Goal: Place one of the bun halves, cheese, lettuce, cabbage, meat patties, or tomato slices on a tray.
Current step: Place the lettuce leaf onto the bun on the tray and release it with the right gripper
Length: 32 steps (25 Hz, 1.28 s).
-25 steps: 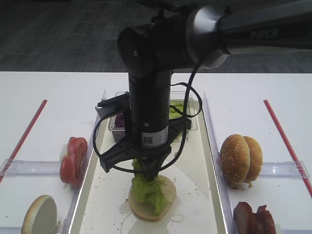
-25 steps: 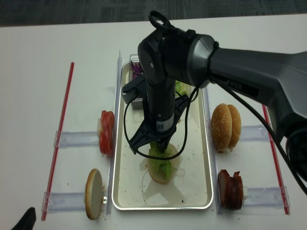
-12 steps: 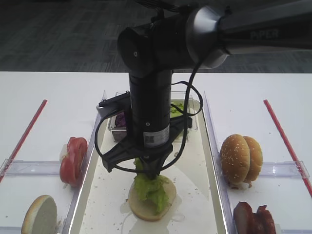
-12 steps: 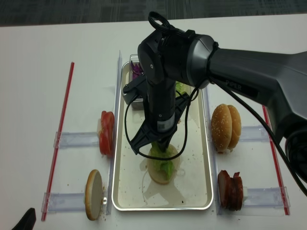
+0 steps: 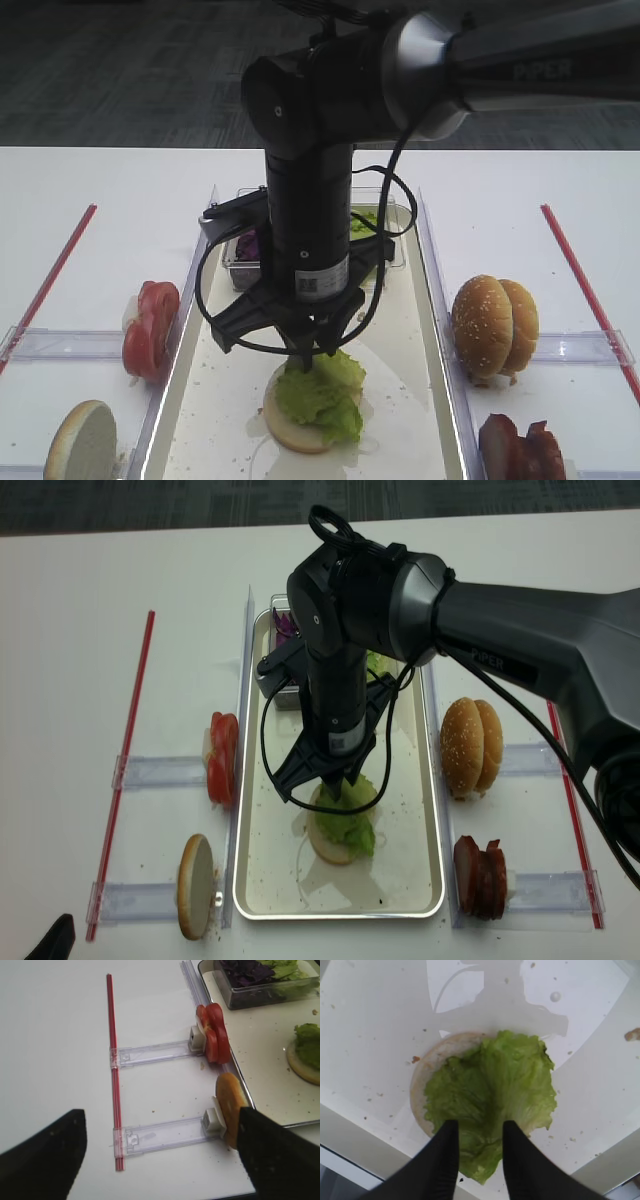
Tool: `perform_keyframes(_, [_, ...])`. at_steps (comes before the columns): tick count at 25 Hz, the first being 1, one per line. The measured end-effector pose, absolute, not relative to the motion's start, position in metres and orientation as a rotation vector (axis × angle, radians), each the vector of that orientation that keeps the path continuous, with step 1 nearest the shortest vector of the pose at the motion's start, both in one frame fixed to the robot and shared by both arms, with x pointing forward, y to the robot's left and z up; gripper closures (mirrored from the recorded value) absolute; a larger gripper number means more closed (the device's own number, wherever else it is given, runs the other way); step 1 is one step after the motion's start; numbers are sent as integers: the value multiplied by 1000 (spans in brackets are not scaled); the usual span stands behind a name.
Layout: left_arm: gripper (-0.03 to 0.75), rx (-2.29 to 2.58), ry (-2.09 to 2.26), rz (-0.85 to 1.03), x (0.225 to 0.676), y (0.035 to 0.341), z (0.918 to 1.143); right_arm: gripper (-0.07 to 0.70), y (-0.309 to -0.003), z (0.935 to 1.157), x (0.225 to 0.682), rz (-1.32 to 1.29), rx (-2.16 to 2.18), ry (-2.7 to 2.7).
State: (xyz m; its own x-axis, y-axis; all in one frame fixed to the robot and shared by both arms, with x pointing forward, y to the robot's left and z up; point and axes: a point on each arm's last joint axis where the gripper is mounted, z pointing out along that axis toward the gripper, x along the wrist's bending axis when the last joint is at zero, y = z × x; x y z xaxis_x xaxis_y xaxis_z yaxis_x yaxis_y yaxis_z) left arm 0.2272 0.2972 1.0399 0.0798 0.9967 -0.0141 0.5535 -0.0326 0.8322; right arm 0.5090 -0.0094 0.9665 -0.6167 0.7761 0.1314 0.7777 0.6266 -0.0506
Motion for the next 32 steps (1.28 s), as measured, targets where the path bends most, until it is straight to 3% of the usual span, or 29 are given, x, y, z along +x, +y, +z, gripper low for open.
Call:
perform_keyframes(3, [151,1671,1554,817,227,297,1040,337,-9,967,509,-17,-1300,-2704])
perform_keyframes(10, [151,1671,1554,817,227,297,1040,136,-9,967,509,-17,-1298,-2705])
perform_keyframes(16, [151,1671,1554,817,227,297,1040,107,-9,967,509,-17,-1298,-2705])
perform_keyframes(24, [151,1671,1554,817,227,297,1040,-6,-9,967,509,-19,-1273,-2717])
perform_keyframes(32, [151,1671,1554,817,227,297,1040,-15,-9,967,509,-19,-1273,-2717])
